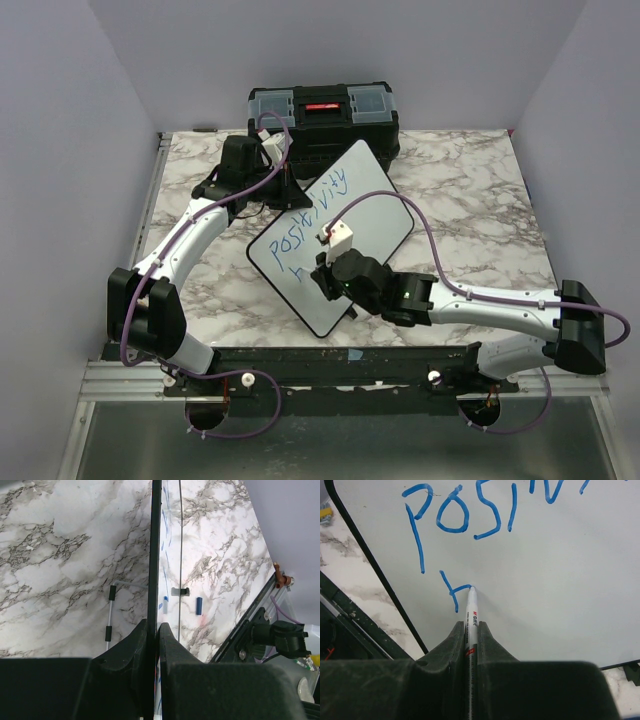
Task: Write a sentence on the whiteboard
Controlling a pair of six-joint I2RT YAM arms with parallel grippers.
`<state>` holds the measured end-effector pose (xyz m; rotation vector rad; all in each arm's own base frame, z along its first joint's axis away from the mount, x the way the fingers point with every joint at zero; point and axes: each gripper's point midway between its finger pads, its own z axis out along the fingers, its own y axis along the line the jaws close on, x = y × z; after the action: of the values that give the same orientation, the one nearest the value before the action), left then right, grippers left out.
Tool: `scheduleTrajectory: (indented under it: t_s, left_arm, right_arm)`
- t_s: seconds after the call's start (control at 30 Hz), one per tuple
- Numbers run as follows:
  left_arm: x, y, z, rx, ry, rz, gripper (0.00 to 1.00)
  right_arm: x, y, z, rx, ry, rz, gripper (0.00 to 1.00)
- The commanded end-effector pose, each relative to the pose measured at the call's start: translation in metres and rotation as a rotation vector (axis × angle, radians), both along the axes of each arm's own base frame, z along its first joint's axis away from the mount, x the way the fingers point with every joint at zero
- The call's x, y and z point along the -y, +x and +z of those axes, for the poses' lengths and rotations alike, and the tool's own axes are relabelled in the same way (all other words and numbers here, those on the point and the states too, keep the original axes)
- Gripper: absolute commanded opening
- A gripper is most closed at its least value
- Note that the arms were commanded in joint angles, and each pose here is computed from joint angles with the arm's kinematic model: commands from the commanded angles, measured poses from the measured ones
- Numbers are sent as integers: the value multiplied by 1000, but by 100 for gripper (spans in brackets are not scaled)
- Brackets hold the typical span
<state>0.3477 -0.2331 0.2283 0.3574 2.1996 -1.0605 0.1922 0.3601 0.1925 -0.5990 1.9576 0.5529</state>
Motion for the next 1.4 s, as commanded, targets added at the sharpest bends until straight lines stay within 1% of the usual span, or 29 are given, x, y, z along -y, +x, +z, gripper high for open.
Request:
scheduleTrajectory:
  t_s: [0.0, 0.43, 0.67, 0.83, 1.03, 1.17, 1.27, 1.37]
  left_arm:
    - [-9, 10, 4, 86, 45, 30, 0]
    - [-10, 10, 5, 87, 44, 34, 0]
    - [-10, 10, 5, 87, 44, 34, 0]
    - [-9, 10, 5, 86, 44, 34, 0]
    - [-10, 10, 5, 86, 45, 33, 0]
    - [-10, 10, 6, 91, 46, 34, 0]
    - [-10, 10, 6, 91, 46, 34, 0]
    - [-10, 10, 7, 95, 45, 33, 0]
  right_arm:
    - [16, -4, -18, -33, -62, -25, 1]
    - [5, -27, -24, -92, -44, 121, 1]
    - [-3, -29, -17, -87, -10, 148, 1]
    - [-7, -21, 6, -46, 43, 118, 1]
    - [-8, -11, 67, 61, 234, 82, 0]
    - [-3, -10, 95, 110, 323, 69, 1]
    - [6, -1, 96, 131, 327, 3, 1]
    - [16, 10, 82, 125, 269, -91, 1]
